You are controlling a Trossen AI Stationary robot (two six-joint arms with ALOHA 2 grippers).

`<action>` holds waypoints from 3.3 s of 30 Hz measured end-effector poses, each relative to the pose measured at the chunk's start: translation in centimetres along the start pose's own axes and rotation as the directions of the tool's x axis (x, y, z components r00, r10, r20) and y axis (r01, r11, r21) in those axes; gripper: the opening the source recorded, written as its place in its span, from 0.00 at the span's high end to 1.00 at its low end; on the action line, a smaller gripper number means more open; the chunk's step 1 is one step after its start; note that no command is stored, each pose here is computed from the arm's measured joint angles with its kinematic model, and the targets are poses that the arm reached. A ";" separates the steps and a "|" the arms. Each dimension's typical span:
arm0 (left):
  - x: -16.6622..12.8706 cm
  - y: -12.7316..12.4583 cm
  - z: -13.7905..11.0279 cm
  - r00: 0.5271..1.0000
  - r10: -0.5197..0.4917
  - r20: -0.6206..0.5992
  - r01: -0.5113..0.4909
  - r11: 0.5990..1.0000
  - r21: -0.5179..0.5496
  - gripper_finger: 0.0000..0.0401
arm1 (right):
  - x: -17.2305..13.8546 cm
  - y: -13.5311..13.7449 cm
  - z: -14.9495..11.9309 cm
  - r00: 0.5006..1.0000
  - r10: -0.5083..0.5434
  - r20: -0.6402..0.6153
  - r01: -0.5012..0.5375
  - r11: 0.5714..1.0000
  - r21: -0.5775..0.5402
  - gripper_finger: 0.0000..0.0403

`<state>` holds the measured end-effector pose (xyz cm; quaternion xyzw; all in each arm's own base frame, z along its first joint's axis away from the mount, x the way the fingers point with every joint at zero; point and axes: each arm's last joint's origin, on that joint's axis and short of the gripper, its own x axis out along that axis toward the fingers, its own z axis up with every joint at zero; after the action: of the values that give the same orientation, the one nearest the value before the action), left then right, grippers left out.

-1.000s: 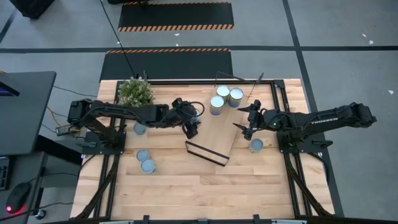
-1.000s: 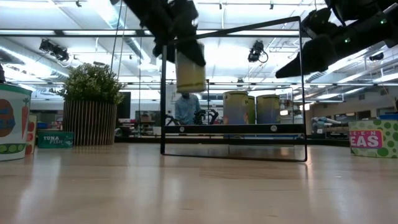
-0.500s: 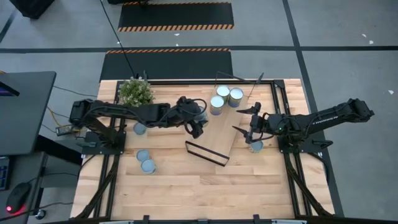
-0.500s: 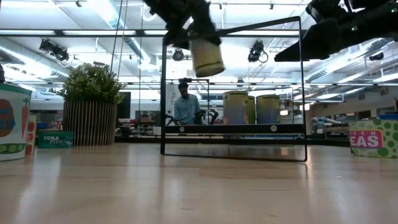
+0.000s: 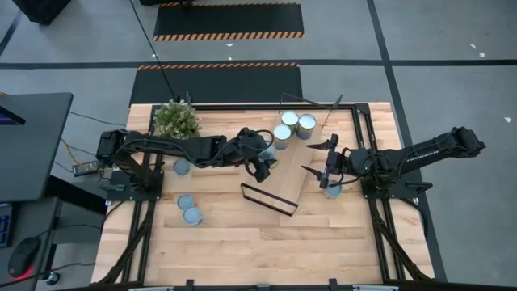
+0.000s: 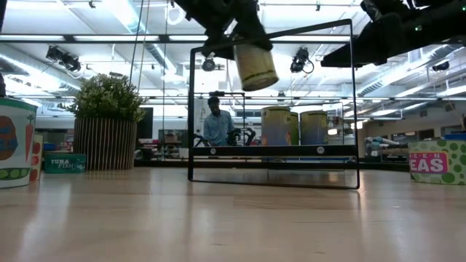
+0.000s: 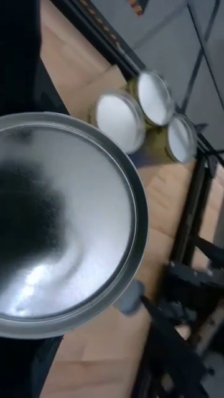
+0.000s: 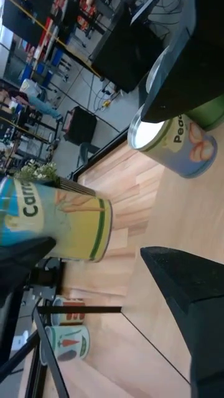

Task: Pick and place cans onto a shelf
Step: Put the canned carrots on the shelf

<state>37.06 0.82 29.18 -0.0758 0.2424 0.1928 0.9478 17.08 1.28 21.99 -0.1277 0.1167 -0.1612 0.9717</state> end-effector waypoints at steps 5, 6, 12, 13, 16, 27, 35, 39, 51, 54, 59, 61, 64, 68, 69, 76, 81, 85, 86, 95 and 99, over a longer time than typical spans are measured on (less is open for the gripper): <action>-0.1 -0.3 0.2 0.999 -0.016 0.030 0.017 1.000 -0.010 0.21 | -0.1 0.2 0.2 1.000 0.013 0.017 -0.013 1.000 0.000 0.13; -0.1 -0.4 0.4 0.999 -0.019 0.037 0.019 1.000 -0.012 0.21 | -0.1 0.2 0.3 1.000 0.014 0.024 -0.014 1.000 0.003 0.13; -0.1 -1.3 1.9 0.997 -0.037 0.067 0.038 0.999 -0.008 0.21 | -0.2 0.3 0.3 0.999 0.013 0.031 -0.013 1.000 0.000 0.13; 0.1 -1.6 2.2 0.996 -0.041 0.073 0.042 0.999 -0.007 0.21 | -0.2 0.3 0.3 0.999 0.013 0.030 -0.013 1.000 -0.001 0.13; 0.3 -2.0 3.1 0.997 -0.041 0.066 0.039 0.999 0.021 0.21 | -0.2 0.2 0.3 0.999 0.012 0.031 -0.012 1.000 -0.002 0.13; 2.0 -3.0 4.7 1.000 -0.020 -0.005 0.021 0.996 0.082 0.21 | -0.2 0.5 0.1 1.000 0.030 0.010 -0.029 0.999 -0.045 0.13; 2.2 -3.0 4.4 0.999 -0.008 -0.044 0.013 0.994 0.109 0.21 | -0.4 0.8 0.5 0.998 0.043 0.047 -0.041 0.998 -0.045 0.13; 2.2 -3.0 4.4 0.999 -0.010 -0.044 0.015 0.994 0.111 0.21 | -0.4 1.0 0.8 0.996 0.045 0.072 -0.043 0.998 -0.034 0.13; 2.2 -3.1 4.6 1.000 -0.017 -0.025 0.023 0.958 0.285 0.21 | 1.7 2.3 1.1 0.987 0.035 0.160 -0.022 0.997 -0.078 0.13; 2.1 -3.3 4.6 1.000 -0.023 -0.016 0.027 0.938 0.345 0.21 | 2.2 2.2 1.1 0.985 0.019 0.169 -0.004 0.996 -0.089 0.13; 2.0 -3.8 4.6 0.999 -0.036 -0.002 0.033 0.900 0.435 0.21 | 2.8 1.8 1.0 0.984 0.000 0.180 0.016 0.996 -0.089 0.13; 1.9 -3.8 4.6 0.999 -0.037 -0.003 0.034 0.883 0.469 0.21 | 2.9 1.6 1.2 0.981 0.017 0.193 -0.002 0.997 -0.076 0.13; 1.9 -4.1 4.6 0.998 -0.060 -0.008 0.055 0.858 0.510 0.21 | 3.1 1.4 1.7 0.978 0.039 0.206 -0.025 0.997 -0.067 0.13; 1.8 -4.2 4.6 0.994 -0.108 -0.018 0.101 0.840 0.533 0.21 | 3.8 1.6 2.4 0.982 0.062 0.180 -0.047 0.995 -0.084 0.13; 1.8 -4.2 4.6 0.992 -0.124 -0.020 0.116 0.838 0.534 0.21 | 4.0 1.8 2.5 0.982 0.074 0.175 -0.060 0.995 -0.085 0.13; 1.7 -4.5 4.6 0.971 -0.233 -0.044 0.215 0.789 0.576 0.21 | 5.6 2.6 2.8 0.985 0.096 0.142 -0.083 0.992 -0.097 0.13; 1.5 -5.0 4.4 0.967 -0.250 -0.050 0.228 0.760 0.609 0.21 | 6.3 3.1 2.9 0.985 0.115 0.131 -0.101 0.989 -0.107 0.13; 1.4 -5.3 4.3 0.964 -0.259 -0.054 0.233 0.738 0.633 0.21 | 6.8 3.4 2.6 0.986 0.123 0.110 -0.108 0.986 -0.127 0.14; 1.4 -5.3 4.3 0.965 -0.258 -0.055 0.234 0.738 0.633 0.21 | 6.8 3.4 2.5 0.987 0.121 0.107 -0.106 0.986 -0.131 0.14; 1.4 -5.3 4.3 0.966 -0.253 -0.054 0.229 0.738 0.635 0.21 | 6.7 3.3 2.6 0.988 0.106 0.113 -0.092 0.988 -0.124 0.23; 1.4 -5.3 4.3 0.967 -0.248 -0.053 0.225 0.744 0.629 0.19 | 6.7 3.3 2.7 0.987 0.115 0.116 -0.100 0.987 -0.124 0.24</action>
<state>42.17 -2.57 32.50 0.2187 0.2652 -0.0196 0.9389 24.92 2.57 22.30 -0.1878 0.0728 -0.0932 0.9751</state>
